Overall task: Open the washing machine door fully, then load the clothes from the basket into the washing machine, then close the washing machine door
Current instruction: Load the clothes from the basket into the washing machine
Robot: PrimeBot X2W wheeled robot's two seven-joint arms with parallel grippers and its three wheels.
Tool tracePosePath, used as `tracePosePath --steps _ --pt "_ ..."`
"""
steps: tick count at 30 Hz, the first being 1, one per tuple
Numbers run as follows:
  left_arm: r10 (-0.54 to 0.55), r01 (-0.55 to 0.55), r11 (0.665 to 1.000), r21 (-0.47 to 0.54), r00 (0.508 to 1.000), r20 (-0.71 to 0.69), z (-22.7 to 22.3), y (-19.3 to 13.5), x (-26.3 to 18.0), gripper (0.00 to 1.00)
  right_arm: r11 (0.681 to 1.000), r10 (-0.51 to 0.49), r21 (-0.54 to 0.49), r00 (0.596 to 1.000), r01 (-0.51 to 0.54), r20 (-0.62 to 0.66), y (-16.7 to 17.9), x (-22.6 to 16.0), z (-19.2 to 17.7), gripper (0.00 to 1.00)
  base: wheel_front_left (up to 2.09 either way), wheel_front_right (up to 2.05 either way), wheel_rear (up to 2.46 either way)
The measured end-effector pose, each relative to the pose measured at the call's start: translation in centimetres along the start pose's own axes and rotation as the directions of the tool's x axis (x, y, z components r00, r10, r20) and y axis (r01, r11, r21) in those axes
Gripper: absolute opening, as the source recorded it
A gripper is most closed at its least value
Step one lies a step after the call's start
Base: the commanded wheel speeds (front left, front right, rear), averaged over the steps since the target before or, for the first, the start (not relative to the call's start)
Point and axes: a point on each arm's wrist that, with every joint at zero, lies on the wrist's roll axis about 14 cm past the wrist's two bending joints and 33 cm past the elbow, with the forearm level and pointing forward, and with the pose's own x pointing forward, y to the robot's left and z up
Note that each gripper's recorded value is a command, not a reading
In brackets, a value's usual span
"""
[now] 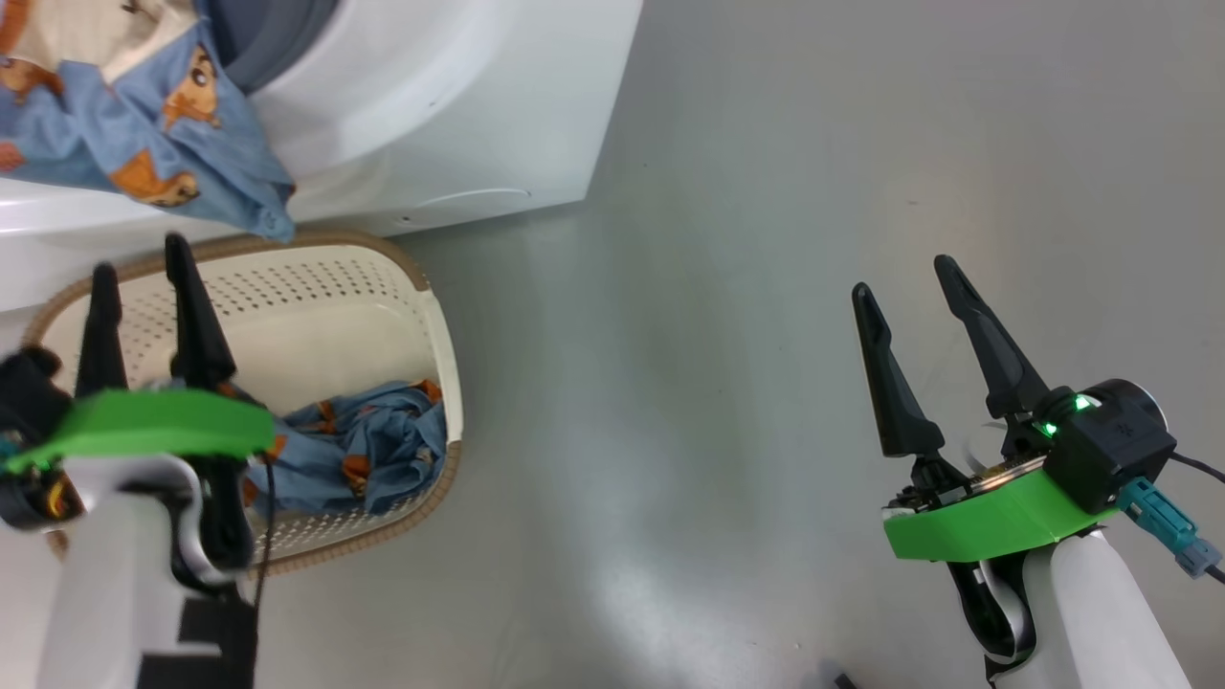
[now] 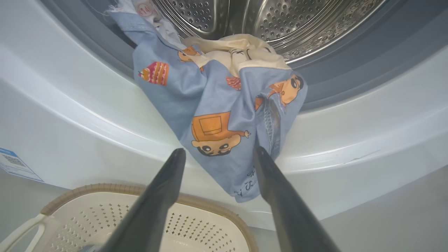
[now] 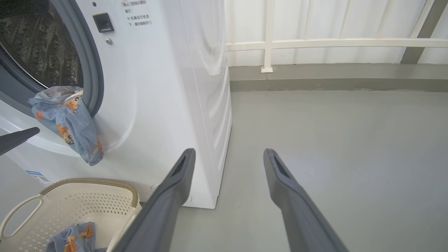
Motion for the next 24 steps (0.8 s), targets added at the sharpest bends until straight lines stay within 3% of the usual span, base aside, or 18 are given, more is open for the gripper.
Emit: tracePosePath --steps 7,16,24 --pt "-0.043 0.042 0.998 -0.036 0.998 -0.035 -1.4 -0.3 2.9 1.00 1.000 -0.022 -0.009 1.000 0.021 -0.018 -0.8 -0.2 -0.6 1.00 0.00 0.00 0.00" --pt "-0.037 0.032 0.984 -0.176 0.999 -0.026 -2.0 -0.1 6.0 1.00 0.999 -0.039 -0.021 0.998 0.039 -0.041 -1.6 0.3 -1.8 1.00 0.00 0.00 0.00" --pt "-0.051 0.047 0.974 -0.224 0.999 -0.013 -2.0 -0.2 6.7 1.00 0.999 -0.030 -0.026 0.998 0.028 -0.060 -1.5 0.7 -2.8 1.00 0.00 0.00 0.00"
